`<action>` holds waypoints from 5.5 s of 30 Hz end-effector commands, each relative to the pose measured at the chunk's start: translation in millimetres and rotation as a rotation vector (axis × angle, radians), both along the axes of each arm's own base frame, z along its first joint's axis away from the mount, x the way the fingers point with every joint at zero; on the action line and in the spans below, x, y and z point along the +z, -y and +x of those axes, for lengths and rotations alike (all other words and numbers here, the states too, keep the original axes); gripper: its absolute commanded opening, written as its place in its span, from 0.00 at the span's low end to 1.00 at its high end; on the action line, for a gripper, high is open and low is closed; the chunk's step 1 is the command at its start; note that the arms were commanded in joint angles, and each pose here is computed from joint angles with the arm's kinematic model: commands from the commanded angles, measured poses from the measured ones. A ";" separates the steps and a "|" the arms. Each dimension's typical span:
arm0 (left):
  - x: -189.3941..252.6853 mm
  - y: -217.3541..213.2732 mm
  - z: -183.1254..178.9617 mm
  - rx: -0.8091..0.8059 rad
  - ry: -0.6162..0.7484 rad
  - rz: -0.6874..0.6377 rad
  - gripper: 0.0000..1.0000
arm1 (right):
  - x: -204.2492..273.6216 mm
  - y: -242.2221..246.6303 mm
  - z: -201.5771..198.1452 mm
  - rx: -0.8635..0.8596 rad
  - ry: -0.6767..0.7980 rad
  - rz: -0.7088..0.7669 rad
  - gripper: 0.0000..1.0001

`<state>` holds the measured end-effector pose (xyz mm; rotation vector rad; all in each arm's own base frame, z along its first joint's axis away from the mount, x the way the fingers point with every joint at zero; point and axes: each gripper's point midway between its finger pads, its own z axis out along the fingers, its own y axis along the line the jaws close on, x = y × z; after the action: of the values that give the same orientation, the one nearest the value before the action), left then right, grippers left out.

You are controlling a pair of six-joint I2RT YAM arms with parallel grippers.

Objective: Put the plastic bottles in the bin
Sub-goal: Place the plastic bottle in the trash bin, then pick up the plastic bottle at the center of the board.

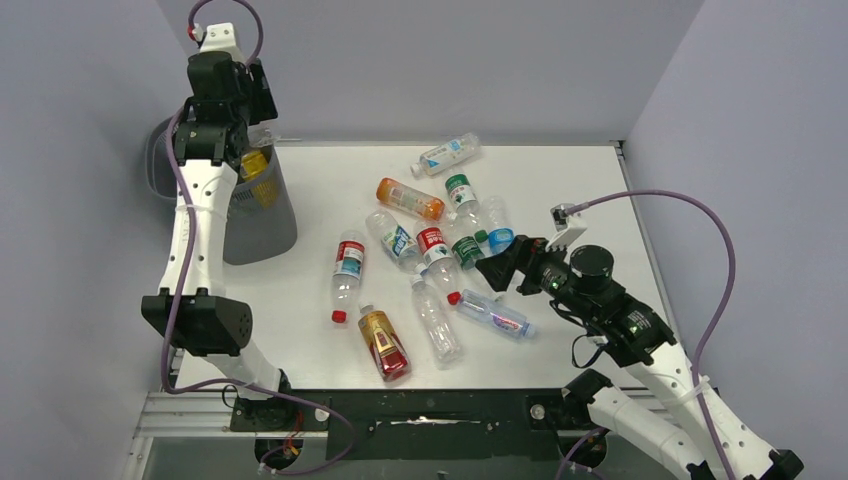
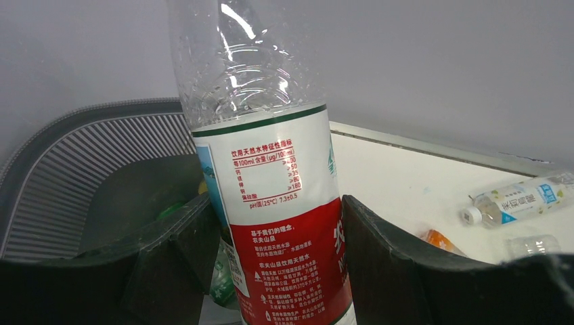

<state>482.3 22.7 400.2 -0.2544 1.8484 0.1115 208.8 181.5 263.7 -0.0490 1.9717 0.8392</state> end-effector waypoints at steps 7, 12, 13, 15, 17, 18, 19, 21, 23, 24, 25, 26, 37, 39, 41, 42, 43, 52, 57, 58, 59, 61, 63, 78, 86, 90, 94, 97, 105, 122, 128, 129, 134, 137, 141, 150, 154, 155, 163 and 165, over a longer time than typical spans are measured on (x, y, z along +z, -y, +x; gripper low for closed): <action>-0.7 -23.8 7.2 0.077 0.024 -0.012 0.59 | 13.6 -7.4 4.5 0.019 0.044 0.039 0.98; -23.1 -35.7 5.6 0.109 -0.013 -0.028 0.60 | 5.1 -5.2 3.6 0.012 0.032 0.027 0.98; -26.6 -37.0 5.1 0.113 -0.017 -0.030 0.61 | 2.4 -4.7 3.7 0.009 0.026 0.020 0.98; -31.7 -39.1 3.0 0.121 -0.025 -0.034 0.63 | -4.6 -3.0 5.0 0.001 0.014 -0.001 0.98; -37.5 -40.4 1.6 0.126 -0.040 -0.038 0.69 | -12.5 -1.6 6.2 -0.003 -0.004 -0.029 0.98; -39.7 -40.1 0.7 0.125 -0.048 -0.040 0.74 | -16.3 -0.8 7.0 -0.005 -0.012 -0.046 0.98; -41.8 -39.5 -0.5 0.123 -0.058 -0.042 0.79 | -19.8 0.9 8.3 -0.011 -0.019 -0.066 0.98; -44.2 -37.8 -2.7 0.116 -0.068 -0.047 0.83 | -28.6 3.8 10.0 -0.020 -0.043 -0.106 0.98; -44.6 -36.7 -5.2 0.111 -0.070 -0.049 0.83 | -36.7 6.4 11.8 -0.027 -0.062 -0.143 0.98; -44.6 -36.2 -6.8 0.109 -0.070 -0.050 0.84 | -41.0 7.5 12.2 -0.030 -0.072 -0.158 0.98; -45.4 -35.5 -7.9 0.105 -0.072 -0.051 0.84 | -45.7 8.3 12.7 -0.031 -0.083 -0.175 0.98; -44.5 -34.2 -9.4 0.100 -0.070 -0.055 0.84 | -50.8 8.8 13.3 -0.030 -0.094 -0.190 0.98; -31.4 18.4 -31.2 -0.060 -0.046 -0.125 0.84 | -109.9 2.1 13.8 0.024 -0.236 -0.300 0.98; -29.5 35.0 -37.5 -0.095 -0.045 -0.125 0.84 | -119.3 0.7 12.6 0.037 -0.261 -0.313 0.98; -26.3 51.8 -43.6 -0.131 -0.039 -0.124 0.85 | -128.4 -0.9 10.3 0.052 -0.287 -0.326 0.98; -26.8 59.3 -46.6 -0.145 -0.042 -0.125 0.85 | -132.6 -1.4 9.2 0.057 -0.301 -0.330 0.98; -26.6 67.0 -49.1 -0.161 -0.041 -0.125 0.85 | -137.3 -1.9 7.1 0.063 -0.316 -0.333 0.98; -39.3 112.8 -62.0 -0.261 -0.055 -0.141 0.85 | -170.7 10.5 -4.9 0.023 -0.435 -0.403 1.00; -53.3 126.0 -63.0 -0.287 -0.082 -0.143 0.85 | -194.4 18.2 -15.6 0.005 -0.512 -0.474 1.00; -55.0 127.2 -63.3 -0.290 -0.085 -0.143 0.85 | -198.7 18.8 -18.2 0.005 -0.524 -0.488 1.00; -57.0 128.5 -63.4 -0.293 -0.089 -0.143 0.85 | -202.0 19.4 -20.1 0.002 -0.532 -0.499 1.00; -59.8 130.4 -64.1 -0.296 -0.094 -0.143 0.85 | -208.6 20.7 -24.6 0.000 -0.547 -0.526 1.00; -61.6 132.8 -64.7 -0.301 -0.098 -0.142 0.85 | -215.1 21.1 -28.8 0.002 -0.563 -0.553 1.00; -70.0 161.9 -69.6 -0.381 -0.123 -0.166 0.85 | -223.8 7.6 -39.8 0.054 -0.573 -0.608 0.64; -72.7 202.1 -86.1 -0.547 -0.133 -0.307 0.85 | -189.3 0.4 -31.3 0.060 -0.490 -0.550 0.42; -69.8 233.3 -102.4 -0.666 -0.128 -0.429 0.85 | -153.9 -4.3 -23.9 0.055 -0.406 -0.488 0.42; -70.3 273.7 -124.6 -0.805 -0.115 -0.552 0.86 | -109.9 -12.3 -16.1 0.062 -0.289 -0.390 0.42; -74.5 299.3 -138.3 -0.881 -0.110 -0.619 0.85 | -83.2 -14.8 -10.7 0.055 -0.215 -0.335 0.43; -83.0 355.0 -170.3 -1.011 -0.108 -0.740 0.85 | -42.0 -16.7 5.4 0.008 -0.108 -0.273 0.44; -103.2 412.3 -199.4 -1.076 -0.187 -0.735 0.85 | -12.0 -13.5 24.6 -0.060 -0.032 -0.240 0.44; -109.7 421.1 -197.8 -1.066 -0.196 -0.724 0.85 | -7.2 -14.9 24.8 -0.053 -0.018 -0.230 0.44; -110.3 422.7 -197.5 -1.064 -0.197 -0.722 0.85 | -6.2 -14.4 24.6 -0.054 -0.015 -0.227 0.44; -116.8 428.8 -195.9 -1.050 -0.207 -0.702 0.75 | -2.3 -13.0 22.8 -0.053 -0.004 -0.218 0.44; -116.4 429.8 -194.2 -1.045 -0.204 -0.701 0.62 | -2.2 -12.1 21.4 -0.052 -0.004 -0.216 0.45; -115.0 434.3 -193.9 -1.061 -0.211 -0.699 0.42 | -2.8 -9.6 19.8 -0.056 -0.003 -0.214 0.46; -117.6 435.3 -195.3 -1.069 -0.224 -0.699 0.34 | -9.4 -8.2 16.7 -0.060 -0.016 -0.202 0.50; -121.5 438.2 -194.1 -1.072 -0.237 -0.697 0.32 | -13.2 -7.6 15.8 -0.061 -0.019 -0.199 0.56; -122.3 439.2 -193.5 -1.072 -0.238 -0.695 0.32 | -13.5 -7.3 15.9 -0.063 -0.020 -0.200 0.57; -128.6 438.1 -186.7 -1.049 -0.243 -0.656 0.31 | -18.0 -4.5 16.2 -0.071 -0.026 -0.216 0.75; -128.3 436.0 -185.9 -1.043 -0.242 -0.639 0.31 | -19.0 -3.5 16.4 -0.078 -0.028 -0.217 0.85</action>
<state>280.8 -415.6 253.2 0.3186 2.0544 -1.2750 219.1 178.1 216.8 -0.1146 2.1772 0.5007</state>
